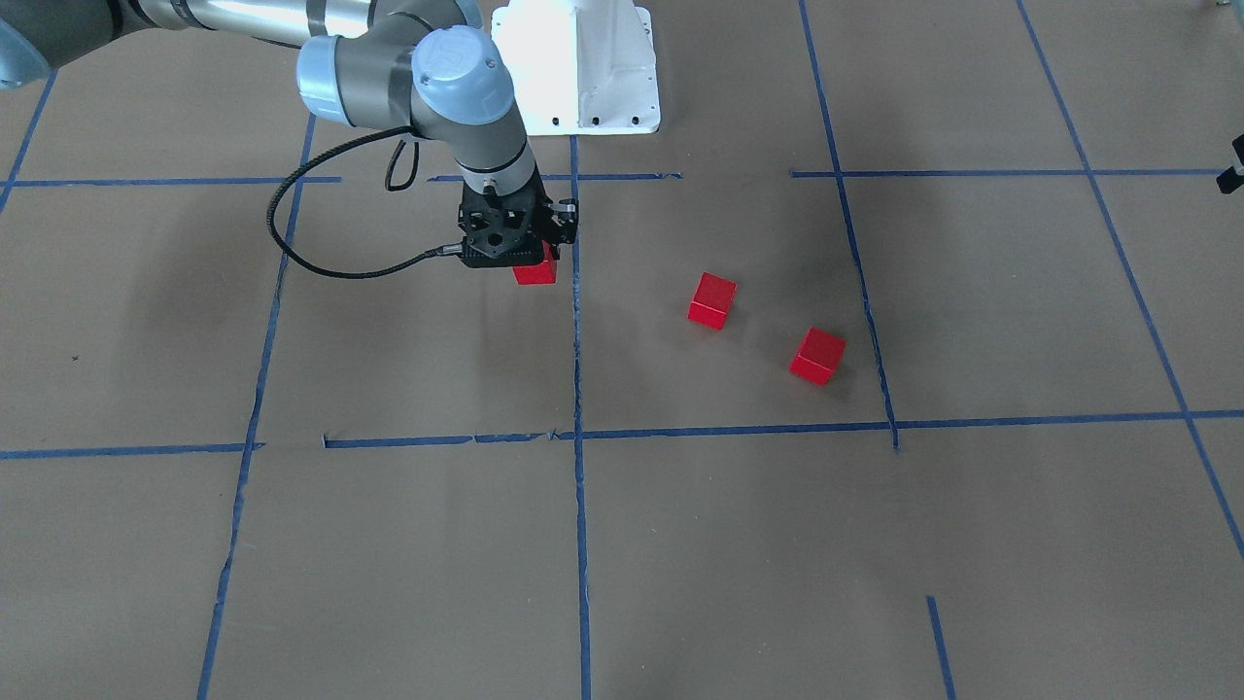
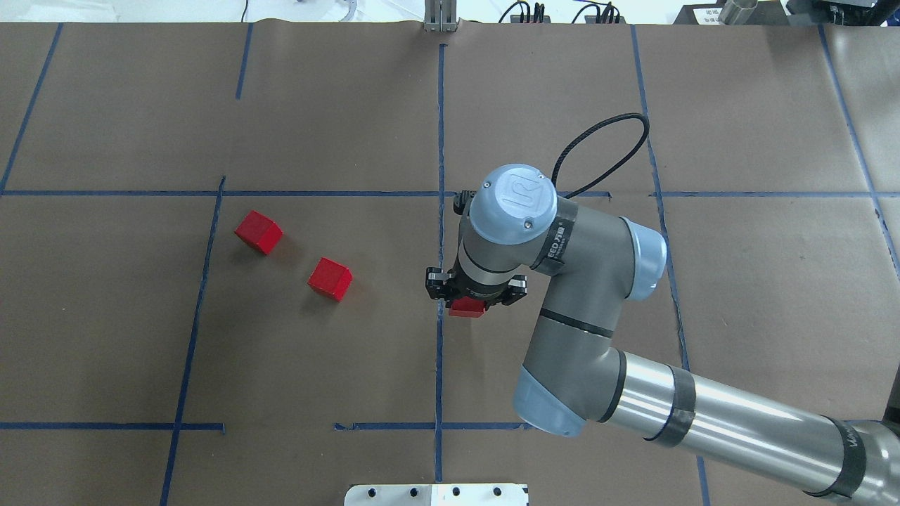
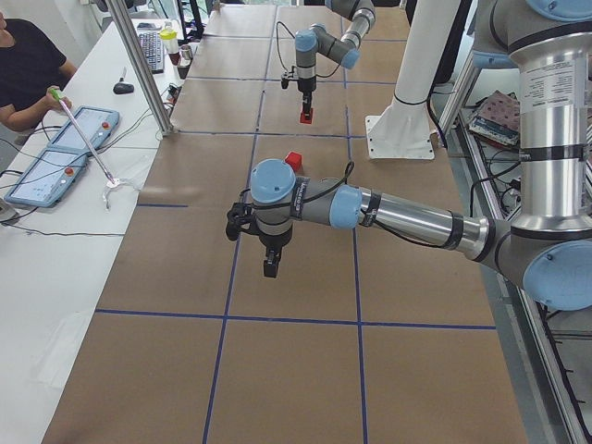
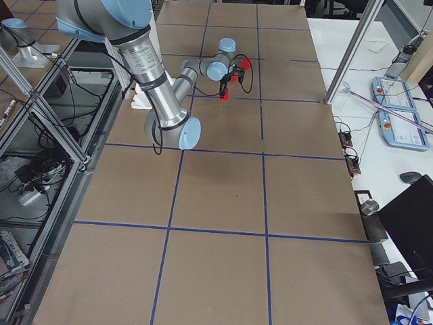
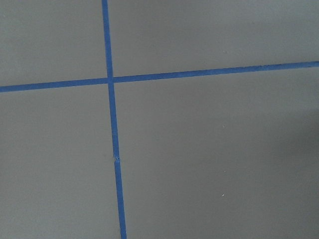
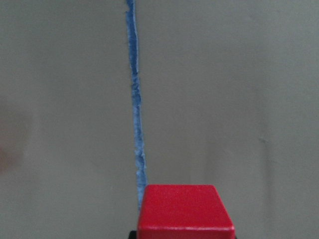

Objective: Form red blocks into L shape at center
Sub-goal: 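Carry the red cube with the right gripper to the table center, then set the red cube down at center and open the right gripper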

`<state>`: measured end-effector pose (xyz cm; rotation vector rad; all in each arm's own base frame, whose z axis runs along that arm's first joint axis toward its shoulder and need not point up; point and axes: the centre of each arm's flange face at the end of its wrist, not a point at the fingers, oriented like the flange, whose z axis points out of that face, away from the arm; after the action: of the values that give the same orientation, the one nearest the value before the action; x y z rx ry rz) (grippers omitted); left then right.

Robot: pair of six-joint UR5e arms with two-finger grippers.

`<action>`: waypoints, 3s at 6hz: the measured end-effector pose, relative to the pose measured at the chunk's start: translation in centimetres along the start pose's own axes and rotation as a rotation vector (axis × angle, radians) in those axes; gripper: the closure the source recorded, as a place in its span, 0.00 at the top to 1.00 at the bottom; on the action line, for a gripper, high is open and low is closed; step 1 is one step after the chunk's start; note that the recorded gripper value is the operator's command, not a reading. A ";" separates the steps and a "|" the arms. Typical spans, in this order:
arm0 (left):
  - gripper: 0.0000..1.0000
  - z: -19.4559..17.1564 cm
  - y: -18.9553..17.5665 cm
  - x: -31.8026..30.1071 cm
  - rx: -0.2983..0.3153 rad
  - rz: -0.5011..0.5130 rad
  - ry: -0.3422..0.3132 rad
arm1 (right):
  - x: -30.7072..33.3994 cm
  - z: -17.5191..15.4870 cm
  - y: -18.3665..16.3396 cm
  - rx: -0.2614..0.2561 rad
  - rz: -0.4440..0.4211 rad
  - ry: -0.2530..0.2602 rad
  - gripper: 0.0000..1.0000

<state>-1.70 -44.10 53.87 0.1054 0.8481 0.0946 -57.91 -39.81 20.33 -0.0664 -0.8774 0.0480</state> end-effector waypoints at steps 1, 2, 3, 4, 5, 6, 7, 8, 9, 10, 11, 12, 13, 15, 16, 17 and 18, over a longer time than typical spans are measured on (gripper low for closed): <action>1.00 0.5 -0.2 0.9 -0.002 0.016 0.003 | -2.0 0.8 -0.2 -0.001 0.003 0.010 0.00; 1.00 0.8 -0.3 1.6 -0.008 0.031 0.006 | -3.4 1.6 -0.3 -0.006 -0.002 0.022 0.00; 1.00 1.0 -0.3 2.1 -0.010 0.039 0.008 | -3.9 2.1 0.0 -0.016 -0.012 0.030 0.00; 1.00 0.9 -0.3 2.3 -0.010 0.043 0.009 | -4.0 2.6 0.3 -0.026 -0.015 0.036 0.00; 1.00 0.8 -0.3 2.5 -0.008 0.045 0.010 | -3.8 2.8 0.5 -0.033 -0.015 0.040 0.01; 1.00 0.8 -0.3 2.5 -0.007 0.047 0.011 | -3.7 3.0 0.5 -0.037 -0.015 0.043 0.02; 1.00 0.8 -0.3 2.5 -0.007 0.047 0.011 | -3.5 3.2 0.6 -0.039 -0.014 0.047 0.05; 1.00 0.8 -0.3 2.5 -0.007 0.047 0.011 | -3.3 3.4 0.6 -0.040 -0.014 0.049 0.08; 1.00 0.8 -0.3 2.5 -0.008 0.046 0.011 | -3.3 3.4 0.7 -0.042 -0.016 0.049 0.10; 1.00 0.8 -0.3 2.5 -0.008 0.046 0.011 | -3.3 3.5 0.8 -0.041 -0.025 0.049 0.12; 1.00 0.8 -0.3 2.5 -0.008 0.046 0.010 | -3.3 3.6 0.9 -0.040 -0.044 0.051 0.19; 1.00 0.8 -0.3 2.5 -0.008 0.047 0.010 | -3.3 3.7 1.0 -0.039 -0.060 0.052 0.60; 1.00 0.8 -0.3 2.5 -0.007 0.047 0.010 | -3.4 3.7 1.1 -0.039 -0.066 0.053 0.91; 1.00 0.7 -0.2 2.6 -0.006 0.049 0.010 | -3.5 3.9 1.4 -0.027 -0.073 0.058 1.00; 1.00 0.6 -0.2 2.7 -0.005 0.050 0.011 | -3.7 3.8 1.5 -0.022 -0.077 0.055 1.00; 1.00 0.6 -0.3 2.8 -0.004 0.052 0.011 | -3.7 3.1 1.4 -0.015 -0.081 0.043 1.00; 1.00 0.5 -0.9 3.5 0.000 0.068 0.014 | -3.1 1.4 0.9 -0.001 -0.079 0.021 1.00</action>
<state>1.07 -44.60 51.47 0.1340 0.8589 0.1591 -60.98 -39.05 18.83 -0.0328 -0.8585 -0.0266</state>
